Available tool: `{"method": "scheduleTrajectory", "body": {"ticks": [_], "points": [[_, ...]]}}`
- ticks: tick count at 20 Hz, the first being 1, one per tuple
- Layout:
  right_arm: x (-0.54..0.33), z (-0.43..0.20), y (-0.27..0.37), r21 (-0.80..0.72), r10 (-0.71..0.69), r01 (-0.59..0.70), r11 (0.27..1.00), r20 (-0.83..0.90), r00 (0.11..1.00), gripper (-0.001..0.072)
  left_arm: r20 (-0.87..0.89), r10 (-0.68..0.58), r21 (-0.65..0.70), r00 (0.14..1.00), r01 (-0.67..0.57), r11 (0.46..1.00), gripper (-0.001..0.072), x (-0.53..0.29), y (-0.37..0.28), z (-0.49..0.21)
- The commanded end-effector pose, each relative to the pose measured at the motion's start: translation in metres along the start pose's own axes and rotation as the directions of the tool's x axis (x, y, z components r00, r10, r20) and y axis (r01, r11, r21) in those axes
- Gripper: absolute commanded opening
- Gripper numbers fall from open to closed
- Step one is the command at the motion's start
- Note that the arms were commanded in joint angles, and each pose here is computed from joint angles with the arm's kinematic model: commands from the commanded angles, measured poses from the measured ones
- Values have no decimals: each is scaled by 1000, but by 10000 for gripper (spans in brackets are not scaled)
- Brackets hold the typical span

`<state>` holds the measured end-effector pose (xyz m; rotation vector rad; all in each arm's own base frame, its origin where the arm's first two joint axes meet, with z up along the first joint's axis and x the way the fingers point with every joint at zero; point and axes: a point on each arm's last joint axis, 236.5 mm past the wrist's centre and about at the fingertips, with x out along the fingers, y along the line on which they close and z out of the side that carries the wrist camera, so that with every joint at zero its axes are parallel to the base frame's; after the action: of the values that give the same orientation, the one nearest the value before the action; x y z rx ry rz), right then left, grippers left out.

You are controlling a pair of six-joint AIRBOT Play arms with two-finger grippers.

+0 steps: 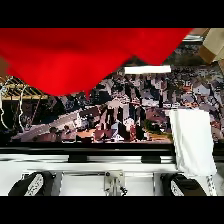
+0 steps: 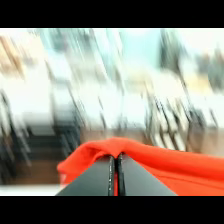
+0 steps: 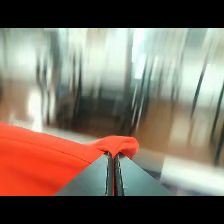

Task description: Fold the shirts.

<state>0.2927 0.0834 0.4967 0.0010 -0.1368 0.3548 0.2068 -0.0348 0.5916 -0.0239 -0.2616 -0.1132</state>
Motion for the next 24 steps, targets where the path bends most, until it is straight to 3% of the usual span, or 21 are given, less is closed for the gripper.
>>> {"method": "scheduleTrajectory", "body": {"ticks": [1,6,10,14,18,21,24], "points": [[-107,88,18,-6,-67,72,997,279,958,70,163,98,61,982,-109,992,30,-79,-26,53],[-129,58,14,-3,-126,128,992,145,981,70,-133,208,36,969,-205,978,31,-81,3,-30],[-107,-22,-3,-31,-161,158,987,-189,969,70,-444,192,65,875,-183,981,30,-69,24,-123],[-73,-150,-26,-12,-136,166,986,-632,763,70,-690,126,-13,713,-187,982,31,-54,50,-232],[-19,-317,-42,85,-25,195,977,-862,506,70,-883,-20,-142,468,-226,964,31,-41,76,-388],[62,-399,-47,273,60,287,918,-812,581,70,-938,-108,-212,330,-297,931,30,-22,94,-486],[132,-435,-61,396,59,340,853,-720,691,70,-945,-140,-231,296,-300,926,31,25,104,-540]]}}
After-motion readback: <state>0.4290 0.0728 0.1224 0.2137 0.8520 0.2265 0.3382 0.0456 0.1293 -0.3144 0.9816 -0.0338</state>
